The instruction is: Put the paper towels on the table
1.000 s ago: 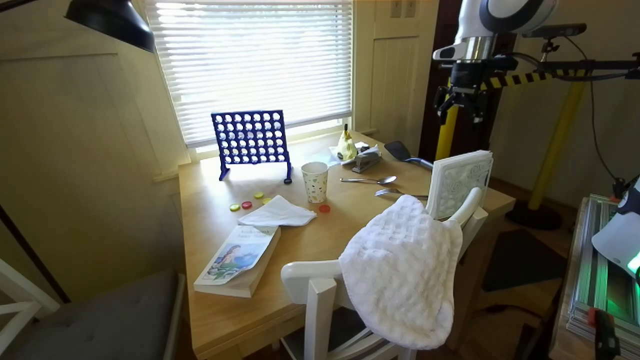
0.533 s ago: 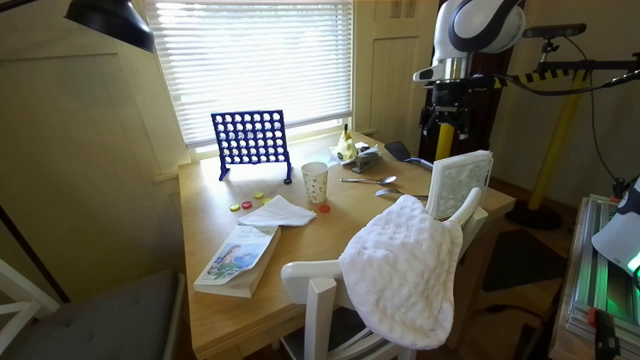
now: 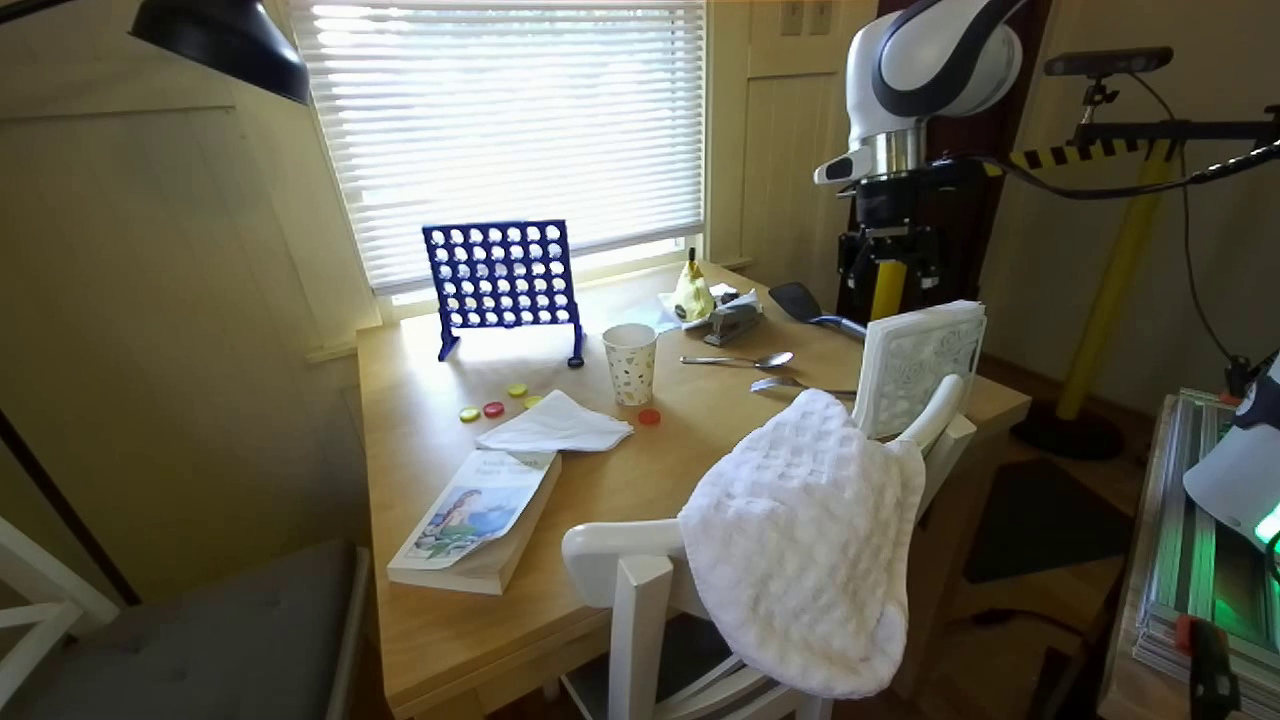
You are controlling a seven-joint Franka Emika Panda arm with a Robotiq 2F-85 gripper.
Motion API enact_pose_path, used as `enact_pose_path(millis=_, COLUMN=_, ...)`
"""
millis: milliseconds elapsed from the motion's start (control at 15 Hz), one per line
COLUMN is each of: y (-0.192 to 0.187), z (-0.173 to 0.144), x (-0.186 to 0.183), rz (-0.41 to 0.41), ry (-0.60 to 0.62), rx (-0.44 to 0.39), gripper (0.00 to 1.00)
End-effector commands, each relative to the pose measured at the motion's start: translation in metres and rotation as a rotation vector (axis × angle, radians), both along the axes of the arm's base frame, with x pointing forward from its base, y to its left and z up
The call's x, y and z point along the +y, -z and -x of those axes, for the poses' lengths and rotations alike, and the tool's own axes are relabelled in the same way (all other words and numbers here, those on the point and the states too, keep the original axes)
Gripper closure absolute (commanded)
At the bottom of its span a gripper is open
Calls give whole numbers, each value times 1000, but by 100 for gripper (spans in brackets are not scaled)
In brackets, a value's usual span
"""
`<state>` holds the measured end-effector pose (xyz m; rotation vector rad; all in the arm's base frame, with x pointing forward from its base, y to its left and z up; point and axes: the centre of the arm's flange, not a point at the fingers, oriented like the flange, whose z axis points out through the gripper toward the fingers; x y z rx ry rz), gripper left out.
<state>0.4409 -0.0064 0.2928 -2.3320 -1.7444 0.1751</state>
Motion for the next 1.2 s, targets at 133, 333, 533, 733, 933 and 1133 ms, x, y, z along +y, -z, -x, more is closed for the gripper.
enact_pose_path(millis=133, y=-3, z=-4, x=-2, rz=-7, ry=19, rx=19, gripper=0)
enact_pose_path(millis=333, y=-1, z=-5, x=-4, rz=9, ry=37, rx=17, gripper=0)
enact_pose_path(millis=533, y=-1, z=-5, x=-5, rz=18, ry=42, rx=11, gripper=0)
enact_pose_path(millis=733, y=0, z=-8, x=-4, rz=38, ry=46, rx=0, gripper=0)
enact_pose_path(millis=933, y=1, z=-9, x=-2, rz=60, ry=51, rx=-10, gripper=0)
enact_pose_path(millis=1133, y=2, z=-11, x=0, rz=78, ry=51, rx=-17, gripper=0)
